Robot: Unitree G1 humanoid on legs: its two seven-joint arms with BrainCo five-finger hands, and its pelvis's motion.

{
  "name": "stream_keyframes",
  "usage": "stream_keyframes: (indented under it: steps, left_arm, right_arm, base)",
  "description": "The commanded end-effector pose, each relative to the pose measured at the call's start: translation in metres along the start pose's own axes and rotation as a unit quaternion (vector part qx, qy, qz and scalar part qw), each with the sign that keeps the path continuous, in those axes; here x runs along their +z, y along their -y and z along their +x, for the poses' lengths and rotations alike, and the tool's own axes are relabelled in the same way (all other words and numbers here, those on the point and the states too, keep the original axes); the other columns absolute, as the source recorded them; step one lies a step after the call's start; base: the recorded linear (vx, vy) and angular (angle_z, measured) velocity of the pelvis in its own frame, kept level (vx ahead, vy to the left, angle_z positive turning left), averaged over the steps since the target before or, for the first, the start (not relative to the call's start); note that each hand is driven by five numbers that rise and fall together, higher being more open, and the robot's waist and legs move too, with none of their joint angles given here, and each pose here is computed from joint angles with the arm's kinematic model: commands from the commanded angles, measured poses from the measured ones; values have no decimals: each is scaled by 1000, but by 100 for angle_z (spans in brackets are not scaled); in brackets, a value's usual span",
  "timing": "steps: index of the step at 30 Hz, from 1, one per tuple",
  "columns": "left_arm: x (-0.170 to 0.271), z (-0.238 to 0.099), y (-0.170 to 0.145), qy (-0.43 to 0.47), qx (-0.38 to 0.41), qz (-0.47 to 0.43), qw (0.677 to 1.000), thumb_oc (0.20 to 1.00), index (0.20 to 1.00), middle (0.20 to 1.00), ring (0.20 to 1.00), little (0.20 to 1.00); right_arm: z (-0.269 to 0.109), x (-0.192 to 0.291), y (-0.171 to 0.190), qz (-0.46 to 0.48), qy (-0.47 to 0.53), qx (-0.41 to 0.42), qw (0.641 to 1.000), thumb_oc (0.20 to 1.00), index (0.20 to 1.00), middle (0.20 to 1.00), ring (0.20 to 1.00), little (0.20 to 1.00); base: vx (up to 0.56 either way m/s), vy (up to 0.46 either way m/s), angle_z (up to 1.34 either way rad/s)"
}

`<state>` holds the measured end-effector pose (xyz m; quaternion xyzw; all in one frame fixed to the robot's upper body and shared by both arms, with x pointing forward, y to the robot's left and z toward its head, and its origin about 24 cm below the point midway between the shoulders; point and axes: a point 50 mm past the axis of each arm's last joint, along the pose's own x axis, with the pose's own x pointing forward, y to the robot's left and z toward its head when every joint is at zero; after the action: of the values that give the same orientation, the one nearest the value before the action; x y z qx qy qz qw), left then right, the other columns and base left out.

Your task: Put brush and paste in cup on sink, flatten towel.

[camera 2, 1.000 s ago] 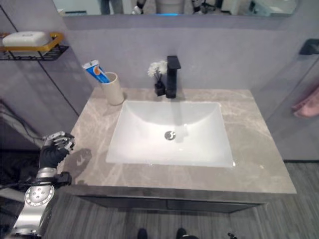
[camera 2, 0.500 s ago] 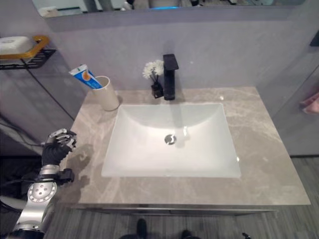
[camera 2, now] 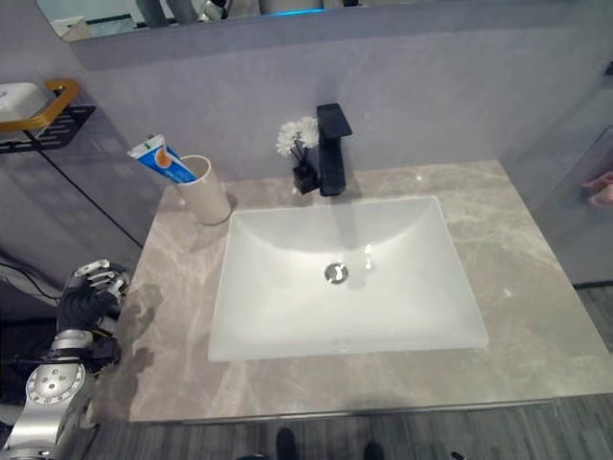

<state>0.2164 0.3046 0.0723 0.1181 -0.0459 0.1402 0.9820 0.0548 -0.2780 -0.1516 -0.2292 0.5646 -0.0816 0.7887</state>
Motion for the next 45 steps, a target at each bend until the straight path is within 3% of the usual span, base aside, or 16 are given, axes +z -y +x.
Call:
stream_keyframes:
  steps: [1, 21, 31, 45]
  left_arm:
    - [19, 18, -22, 29, -1, 9, 1000, 200, 200, 200, 200, 200]
    - [34, 61, -36, 32, 27, 68, 997, 200, 200, 200, 200, 200]
    - [73, 93, -23, 95, 22, 107, 990, 200, 200, 200, 200, 200]
    - [94, 122, -14, 111, 44, 117, 986, 200, 200, 200, 200, 200]
  right_arm:
    - [1, -3, 10, -47, -7, 2, 999, 1000, 1000, 1000, 1000, 1000]
    - [3, 31, 7, -96, 69, 23, 993, 1000, 1000, 1000, 1000, 1000]
    - [6, 54, 17, -97, 103, 6, 990, 1000, 1000, 1000, 1000, 1000]
    - [4, 85, 15, -100, 160, 4, 982, 1000, 1000, 1000, 1000, 1000]
  base:
    - [-8, -5, -11]
    - [-2, -16, -9]
    - [-52, -4, -7]
    - [-10, -3, -7]
